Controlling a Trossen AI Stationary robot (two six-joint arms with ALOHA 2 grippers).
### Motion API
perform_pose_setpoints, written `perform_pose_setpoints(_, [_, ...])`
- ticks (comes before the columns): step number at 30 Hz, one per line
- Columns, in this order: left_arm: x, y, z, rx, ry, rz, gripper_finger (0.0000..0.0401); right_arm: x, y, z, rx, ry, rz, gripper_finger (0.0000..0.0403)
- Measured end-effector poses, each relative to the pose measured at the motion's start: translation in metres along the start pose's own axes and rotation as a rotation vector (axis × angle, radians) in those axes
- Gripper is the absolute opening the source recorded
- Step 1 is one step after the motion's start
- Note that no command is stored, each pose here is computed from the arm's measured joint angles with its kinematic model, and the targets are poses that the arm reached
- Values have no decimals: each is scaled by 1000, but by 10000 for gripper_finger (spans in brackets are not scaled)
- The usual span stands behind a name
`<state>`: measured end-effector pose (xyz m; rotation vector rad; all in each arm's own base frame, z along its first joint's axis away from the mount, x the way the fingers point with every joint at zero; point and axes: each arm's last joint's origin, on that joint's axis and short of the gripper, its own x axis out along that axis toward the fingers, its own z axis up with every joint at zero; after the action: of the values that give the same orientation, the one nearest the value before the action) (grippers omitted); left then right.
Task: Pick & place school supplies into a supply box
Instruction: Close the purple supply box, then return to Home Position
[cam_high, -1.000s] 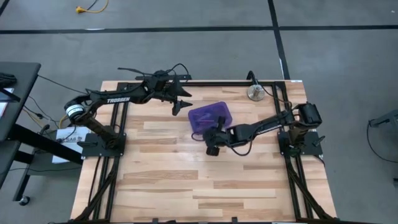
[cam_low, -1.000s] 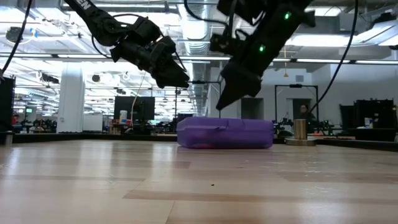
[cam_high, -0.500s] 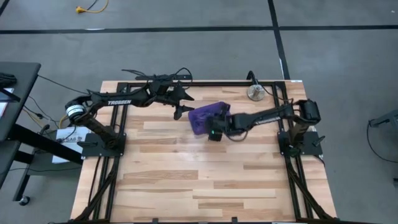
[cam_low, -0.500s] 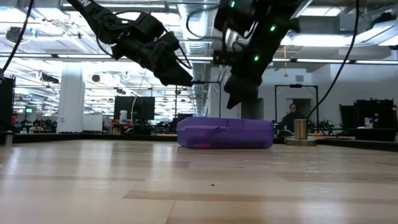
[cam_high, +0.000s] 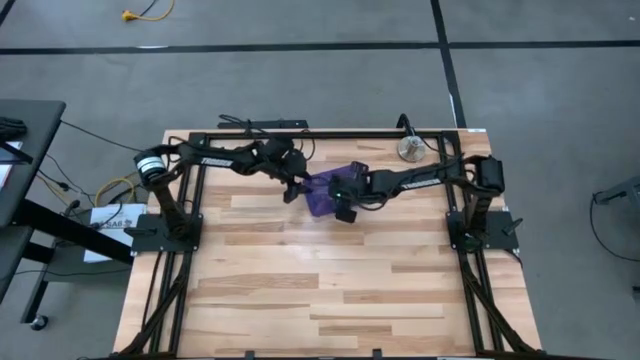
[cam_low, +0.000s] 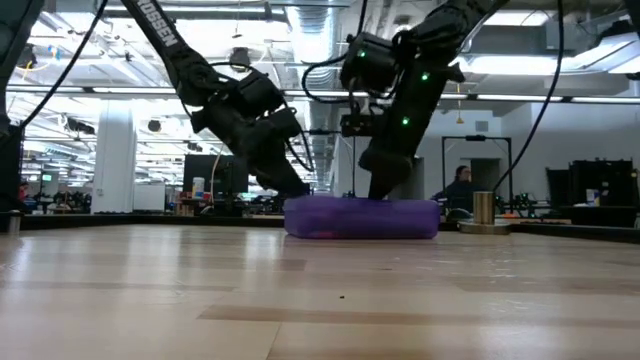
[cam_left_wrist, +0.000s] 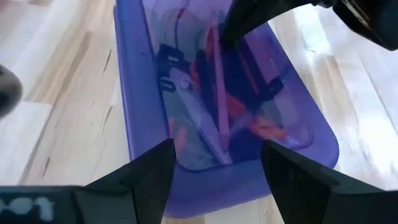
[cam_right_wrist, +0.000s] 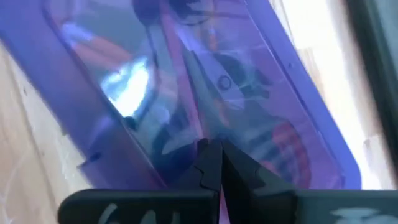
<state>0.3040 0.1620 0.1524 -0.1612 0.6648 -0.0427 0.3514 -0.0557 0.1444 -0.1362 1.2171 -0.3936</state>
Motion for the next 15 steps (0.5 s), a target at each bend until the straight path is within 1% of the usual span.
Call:
perform_pose_setpoints(2, [0, 1, 2, -1, -3, -4, 234, -14, 1, 1, -6, -36, -32, 0])
perform_pose_setpoints(4, [-7, -2, 8, -5, -20, -7, 234, -30, -2, -1, -13, -56, -31, 0])
perform_pose_setpoints(8, [-33, -10, 31, 38, -124, 12, 234, -77, -15, 3, 30, -193, -48, 0])
perform_pose_setpoints(11, [-50, -19, 41, 59, -160, 14, 234, -103, -21, 2, 58, -272, -68, 0])
perform_pose_setpoints(13, [-63, -25, 49, 72, -211, -5, 234, -121, -24, 2, 76, -345, -63, 0])
perform_pose_setpoints(15, [-75, -33, 53, 108, -300, -62, 234, -142, -26, 5, 92, -462, -24, 0])
